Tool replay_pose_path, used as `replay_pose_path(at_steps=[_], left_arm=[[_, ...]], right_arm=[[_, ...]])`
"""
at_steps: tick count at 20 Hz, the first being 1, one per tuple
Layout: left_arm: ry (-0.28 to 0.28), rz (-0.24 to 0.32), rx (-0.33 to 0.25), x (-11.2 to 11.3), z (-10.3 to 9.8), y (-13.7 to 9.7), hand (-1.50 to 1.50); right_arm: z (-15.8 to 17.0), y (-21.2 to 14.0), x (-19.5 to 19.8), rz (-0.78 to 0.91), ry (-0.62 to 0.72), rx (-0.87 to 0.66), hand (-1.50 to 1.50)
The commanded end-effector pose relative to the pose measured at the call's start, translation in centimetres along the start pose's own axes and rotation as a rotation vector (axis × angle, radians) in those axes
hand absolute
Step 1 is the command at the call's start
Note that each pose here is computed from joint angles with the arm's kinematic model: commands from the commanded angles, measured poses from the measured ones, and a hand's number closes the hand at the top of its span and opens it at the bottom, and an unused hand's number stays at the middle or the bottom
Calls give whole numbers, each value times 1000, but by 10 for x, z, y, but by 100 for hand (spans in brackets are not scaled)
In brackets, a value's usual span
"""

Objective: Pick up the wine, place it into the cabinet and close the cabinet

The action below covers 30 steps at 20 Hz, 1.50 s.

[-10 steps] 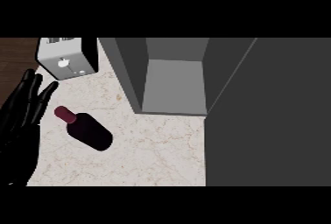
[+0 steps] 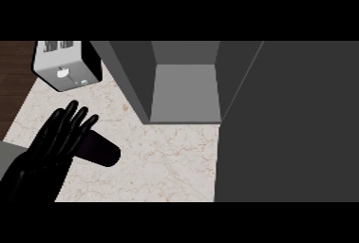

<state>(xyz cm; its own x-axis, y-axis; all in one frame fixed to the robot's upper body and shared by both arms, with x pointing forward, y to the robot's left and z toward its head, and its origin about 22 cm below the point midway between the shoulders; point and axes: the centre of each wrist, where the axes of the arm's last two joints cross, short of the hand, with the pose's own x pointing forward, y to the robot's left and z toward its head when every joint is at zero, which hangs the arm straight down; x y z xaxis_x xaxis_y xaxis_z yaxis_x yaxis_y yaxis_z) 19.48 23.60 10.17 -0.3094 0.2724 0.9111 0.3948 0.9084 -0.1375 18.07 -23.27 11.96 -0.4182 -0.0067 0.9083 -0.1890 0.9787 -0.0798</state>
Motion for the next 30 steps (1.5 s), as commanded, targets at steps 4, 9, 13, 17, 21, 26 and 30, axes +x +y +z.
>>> replay_pose_path(at_steps=[4, 9, 13, 17, 21, 26, 30], left_arm=[[77, 204, -97, 34, 34, -18, -150], [89, 218, -103, 65, 25, -26, -150], [92, 207, -86, 69, 31, -23, -150], [78, 227, -44, 77, 38, -30, -150], [75, 217, -25, 98, 29, -7, -150], [86, 179, 31, 97, 20, 6, -150], [95, 148, 47, 107, 23, 14, -150]], right_arm=[[22, 13, 37, -62, 36, 92, -150], [26, 6, 44, -66, 69, 89, -150], [11, 21, 66, -71, 55, 87, -150], [23, 21, 83, -47, 59, 90, -150], [11, 13, 73, -72, 62, 73, -150], [8, 7, 83, -48, 55, 74, -150], [9, 11, 93, -47, 41, 79, -150]])
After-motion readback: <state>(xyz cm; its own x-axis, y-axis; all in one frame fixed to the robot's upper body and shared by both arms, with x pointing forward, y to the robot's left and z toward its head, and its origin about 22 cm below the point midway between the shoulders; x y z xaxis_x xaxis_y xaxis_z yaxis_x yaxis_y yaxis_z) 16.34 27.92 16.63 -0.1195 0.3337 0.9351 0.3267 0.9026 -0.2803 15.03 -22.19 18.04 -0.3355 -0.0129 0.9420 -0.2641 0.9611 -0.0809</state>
